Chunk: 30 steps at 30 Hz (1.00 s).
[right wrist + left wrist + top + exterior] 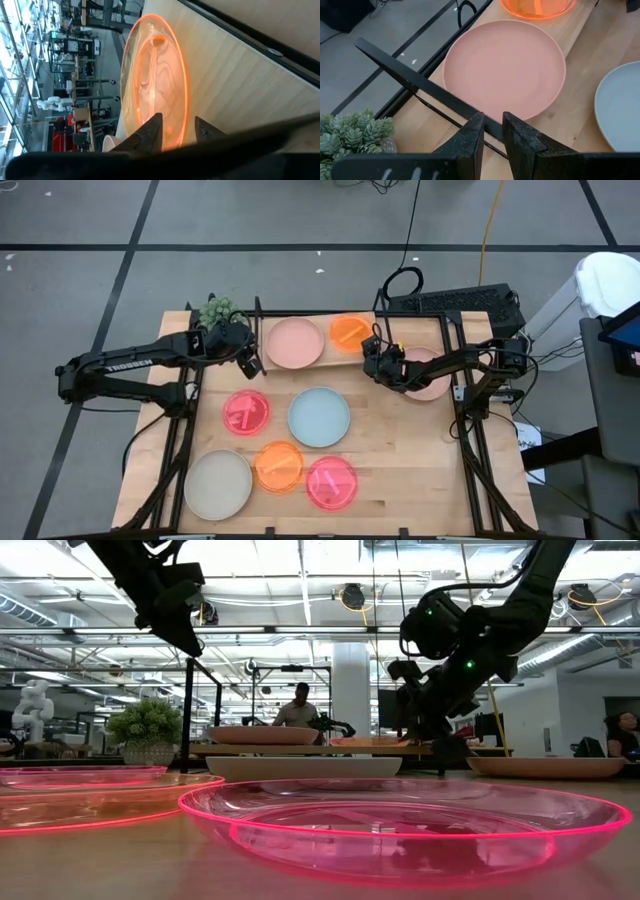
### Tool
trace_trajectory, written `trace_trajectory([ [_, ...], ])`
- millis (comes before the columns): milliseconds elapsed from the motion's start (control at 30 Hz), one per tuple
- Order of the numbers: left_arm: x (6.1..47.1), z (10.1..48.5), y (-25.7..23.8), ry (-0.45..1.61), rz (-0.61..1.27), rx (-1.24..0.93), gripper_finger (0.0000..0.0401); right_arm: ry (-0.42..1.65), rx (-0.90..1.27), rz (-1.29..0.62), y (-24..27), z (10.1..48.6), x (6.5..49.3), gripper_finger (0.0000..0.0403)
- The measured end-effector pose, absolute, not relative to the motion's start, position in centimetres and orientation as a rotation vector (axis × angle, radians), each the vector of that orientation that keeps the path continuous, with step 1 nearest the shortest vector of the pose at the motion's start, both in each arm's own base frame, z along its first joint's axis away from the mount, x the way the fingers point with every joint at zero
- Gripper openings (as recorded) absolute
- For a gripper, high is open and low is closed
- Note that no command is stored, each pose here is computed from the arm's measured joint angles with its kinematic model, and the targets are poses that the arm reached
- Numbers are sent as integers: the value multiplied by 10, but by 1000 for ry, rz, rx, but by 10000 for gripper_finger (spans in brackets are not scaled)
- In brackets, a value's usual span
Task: Place and stack plates onto a shelf
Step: Put the right orange transparent plate on the shelf
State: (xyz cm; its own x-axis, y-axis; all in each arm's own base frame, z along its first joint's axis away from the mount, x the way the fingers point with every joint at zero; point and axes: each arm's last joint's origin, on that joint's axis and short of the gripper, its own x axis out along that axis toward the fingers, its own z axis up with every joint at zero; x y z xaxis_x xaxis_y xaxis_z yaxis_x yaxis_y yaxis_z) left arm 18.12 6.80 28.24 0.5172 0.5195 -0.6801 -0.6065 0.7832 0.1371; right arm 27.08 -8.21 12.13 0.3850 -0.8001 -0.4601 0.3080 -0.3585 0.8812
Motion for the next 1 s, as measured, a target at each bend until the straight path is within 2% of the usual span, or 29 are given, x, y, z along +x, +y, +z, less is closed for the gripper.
trace_trajectory([
  [433, 175, 282, 82, 784, 748, -136, 76, -445, 1577, -1110, -69, 129, 280, 125],
  [800, 156, 295, 70, 687, 714, -267, 76, -330, 1529, -968, -58, 155, 279, 125],
  [1000, 138, 296, 58, 733, 652, -358, 76, -282, 1488, -901, -50, 166, 279, 125],
])
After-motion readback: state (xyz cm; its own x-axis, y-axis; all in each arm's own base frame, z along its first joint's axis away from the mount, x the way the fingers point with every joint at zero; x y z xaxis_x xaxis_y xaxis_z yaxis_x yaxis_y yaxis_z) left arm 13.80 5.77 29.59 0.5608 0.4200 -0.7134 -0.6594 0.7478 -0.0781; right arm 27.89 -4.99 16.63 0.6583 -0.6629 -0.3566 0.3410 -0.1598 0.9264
